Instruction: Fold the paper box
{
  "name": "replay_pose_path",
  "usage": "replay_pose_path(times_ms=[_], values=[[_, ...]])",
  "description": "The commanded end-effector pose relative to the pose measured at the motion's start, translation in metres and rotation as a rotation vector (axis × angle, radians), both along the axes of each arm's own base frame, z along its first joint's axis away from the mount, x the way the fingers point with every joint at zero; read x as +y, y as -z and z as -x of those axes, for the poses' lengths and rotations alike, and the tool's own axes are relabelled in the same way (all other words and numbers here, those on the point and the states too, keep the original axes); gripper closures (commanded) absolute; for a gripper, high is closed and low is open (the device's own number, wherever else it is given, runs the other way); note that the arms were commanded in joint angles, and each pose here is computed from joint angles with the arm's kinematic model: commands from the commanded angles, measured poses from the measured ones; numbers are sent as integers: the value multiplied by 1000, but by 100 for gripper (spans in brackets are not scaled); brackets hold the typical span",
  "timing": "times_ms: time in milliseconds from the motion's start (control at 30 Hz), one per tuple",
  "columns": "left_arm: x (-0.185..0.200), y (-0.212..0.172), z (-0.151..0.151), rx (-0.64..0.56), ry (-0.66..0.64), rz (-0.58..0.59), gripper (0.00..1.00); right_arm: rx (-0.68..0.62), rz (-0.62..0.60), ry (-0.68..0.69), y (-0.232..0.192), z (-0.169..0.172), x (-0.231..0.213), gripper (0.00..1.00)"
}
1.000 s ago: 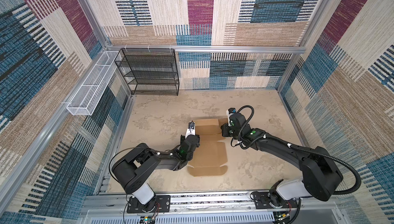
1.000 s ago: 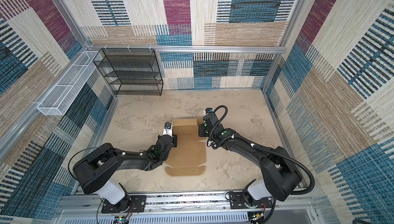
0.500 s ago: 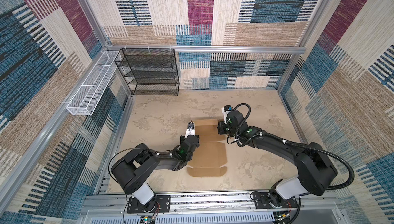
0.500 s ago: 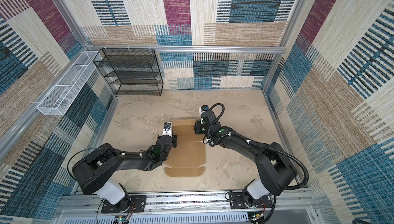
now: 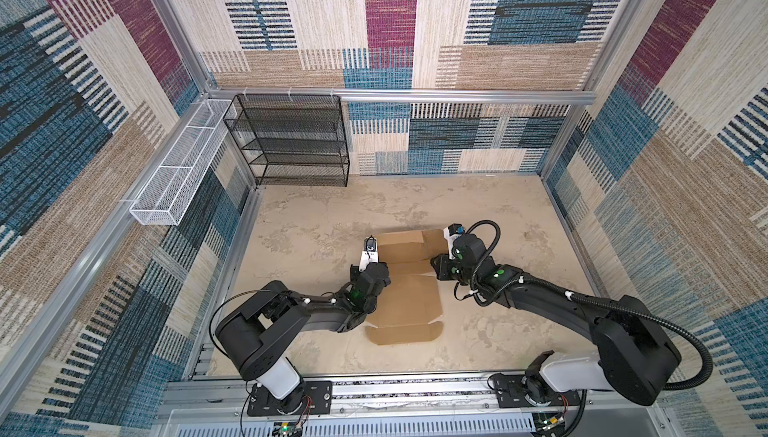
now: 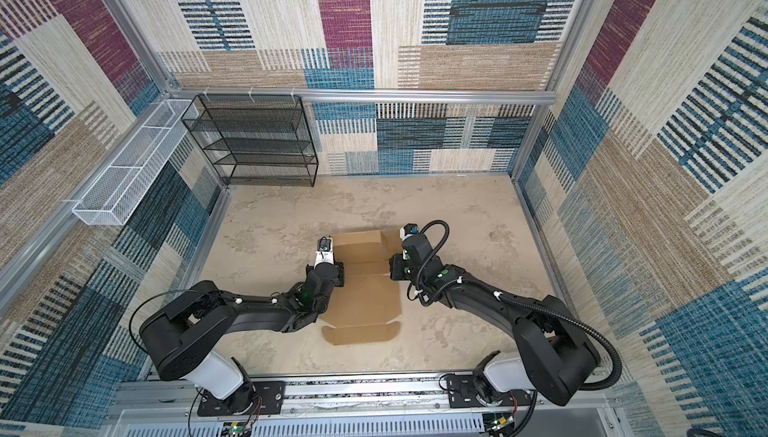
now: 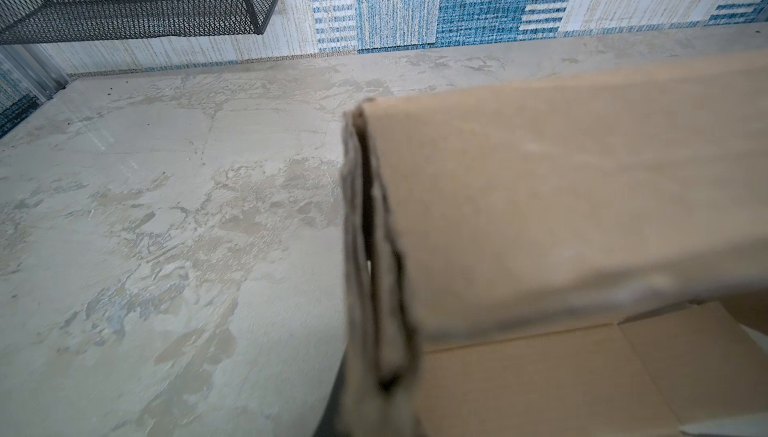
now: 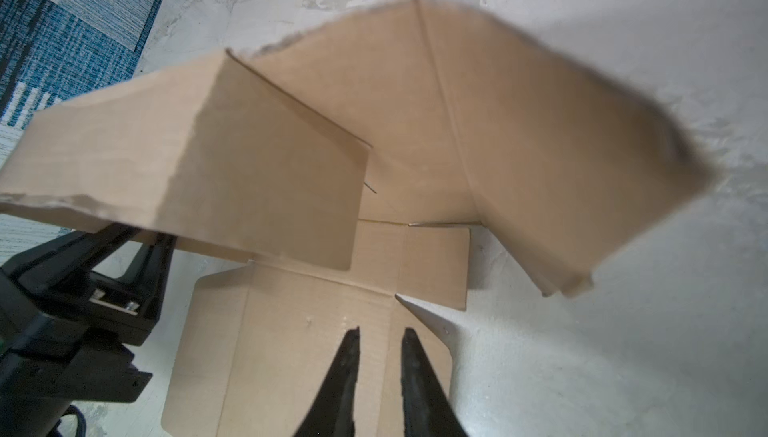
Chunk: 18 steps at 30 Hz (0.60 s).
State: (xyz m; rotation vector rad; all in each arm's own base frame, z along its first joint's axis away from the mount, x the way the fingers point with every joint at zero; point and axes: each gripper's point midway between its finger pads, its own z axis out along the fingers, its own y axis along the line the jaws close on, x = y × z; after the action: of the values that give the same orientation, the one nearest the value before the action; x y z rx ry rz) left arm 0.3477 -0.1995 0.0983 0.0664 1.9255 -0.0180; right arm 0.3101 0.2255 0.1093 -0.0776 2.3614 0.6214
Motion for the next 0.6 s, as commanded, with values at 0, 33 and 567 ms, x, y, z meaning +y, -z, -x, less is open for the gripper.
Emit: replay_pose_path(times_ms=[0, 33, 567], values=[[4, 3, 1, 18, -19, -8, 100, 1, -32, 2, 1, -1, 4, 73], [3, 3, 1, 17, -16, -7, 100, 7, -36, -3, 3, 0, 5, 71], [0, 2, 1, 21, -2, -5, 100, 71, -54, 35, 34, -5, 6, 41]])
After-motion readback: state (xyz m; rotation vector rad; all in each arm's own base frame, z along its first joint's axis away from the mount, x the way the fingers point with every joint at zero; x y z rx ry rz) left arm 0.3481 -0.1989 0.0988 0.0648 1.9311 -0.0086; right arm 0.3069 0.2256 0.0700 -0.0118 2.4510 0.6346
